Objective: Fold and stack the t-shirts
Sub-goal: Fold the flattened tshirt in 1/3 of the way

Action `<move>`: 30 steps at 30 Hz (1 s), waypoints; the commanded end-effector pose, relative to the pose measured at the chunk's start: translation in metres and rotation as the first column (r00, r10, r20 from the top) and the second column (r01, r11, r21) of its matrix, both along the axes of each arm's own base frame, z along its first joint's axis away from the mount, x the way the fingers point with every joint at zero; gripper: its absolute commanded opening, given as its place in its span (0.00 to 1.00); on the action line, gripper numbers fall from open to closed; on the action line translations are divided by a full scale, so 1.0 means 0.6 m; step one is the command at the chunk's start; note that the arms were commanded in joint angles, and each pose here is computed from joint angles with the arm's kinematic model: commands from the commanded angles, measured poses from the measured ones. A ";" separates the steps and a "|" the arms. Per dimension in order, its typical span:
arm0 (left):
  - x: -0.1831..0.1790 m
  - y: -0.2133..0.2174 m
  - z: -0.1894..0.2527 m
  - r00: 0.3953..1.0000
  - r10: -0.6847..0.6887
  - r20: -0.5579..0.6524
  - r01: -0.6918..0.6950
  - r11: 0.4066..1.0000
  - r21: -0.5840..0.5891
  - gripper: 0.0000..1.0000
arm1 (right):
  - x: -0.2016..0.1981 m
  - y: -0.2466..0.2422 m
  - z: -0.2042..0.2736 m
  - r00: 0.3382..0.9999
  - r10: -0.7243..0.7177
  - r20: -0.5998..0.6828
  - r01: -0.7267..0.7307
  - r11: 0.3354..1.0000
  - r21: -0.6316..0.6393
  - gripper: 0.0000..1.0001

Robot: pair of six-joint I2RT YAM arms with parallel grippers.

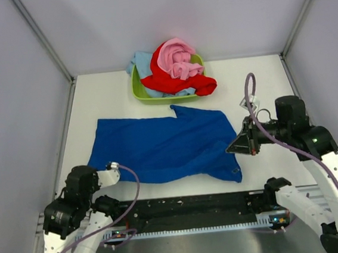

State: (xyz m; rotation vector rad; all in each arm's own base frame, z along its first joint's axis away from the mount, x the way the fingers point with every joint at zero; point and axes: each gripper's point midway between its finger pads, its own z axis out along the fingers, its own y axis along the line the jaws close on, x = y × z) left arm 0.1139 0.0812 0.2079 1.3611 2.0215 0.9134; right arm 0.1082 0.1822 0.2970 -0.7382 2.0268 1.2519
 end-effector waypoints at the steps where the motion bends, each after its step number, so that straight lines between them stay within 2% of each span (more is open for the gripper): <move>1: 0.040 -0.006 -0.028 1.000 0.027 0.014 -0.028 0.999 0.016 0.00 | 0.074 -0.006 -0.053 0.985 -0.162 -0.054 0.158 0.984 -0.083 0.00; 3: 0.074 -0.014 -0.037 0.995 0.099 0.000 -0.099 0.995 -0.011 0.00 | 0.122 -0.005 -0.068 0.965 -0.255 -0.063 0.249 0.964 -0.096 0.00; 6: 0.092 -0.033 -0.066 0.975 0.182 -0.131 -0.191 0.980 -0.060 0.00 | 0.187 -0.015 -0.106 0.923 -0.381 -0.060 0.369 0.918 -0.144 0.00; 10: 0.127 -0.030 -0.096 0.954 0.279 -0.113 -0.284 0.958 -0.037 0.00 | 0.257 -0.036 -0.156 0.850 -0.526 -0.028 0.515 0.841 -0.166 0.00; 15: 0.138 -0.017 -0.161 0.938 0.306 -0.163 -0.300 0.952 0.066 0.00 | 0.290 -0.054 -0.216 0.800 -0.599 -0.023 0.578 0.781 -0.235 0.00; 18: 0.164 0.003 -0.173 0.932 0.342 -0.120 -0.331 0.939 0.097 0.00 | 0.294 -0.069 -0.241 0.780 -0.625 0.002 0.601 0.749 -0.278 0.00; 22: 0.194 0.009 -0.192 0.921 0.370 -0.122 -0.359 0.928 0.101 0.00 | 0.298 -0.060 -0.264 0.802 -0.597 -0.016 0.569 0.771 -0.286 0.00; 24: 0.195 0.011 -0.209 0.909 0.388 -0.153 -0.375 0.921 0.110 0.00 | 0.298 -0.050 -0.269 0.821 -0.569 -0.042 0.535 0.794 -0.288 0.00; 28: 0.184 0.022 -0.234 0.886 0.418 -0.199 -0.398 0.908 0.133 0.00 | 0.295 -0.055 -0.287 0.819 -0.572 -0.054 0.527 0.785 -0.324 0.00; 30: 0.178 0.025 -0.244 0.880 0.421 -0.220 -0.397 0.906 0.145 0.00 | 0.287 -0.045 -0.289 0.840 -0.537 -0.072 0.493 0.813 -0.309 0.00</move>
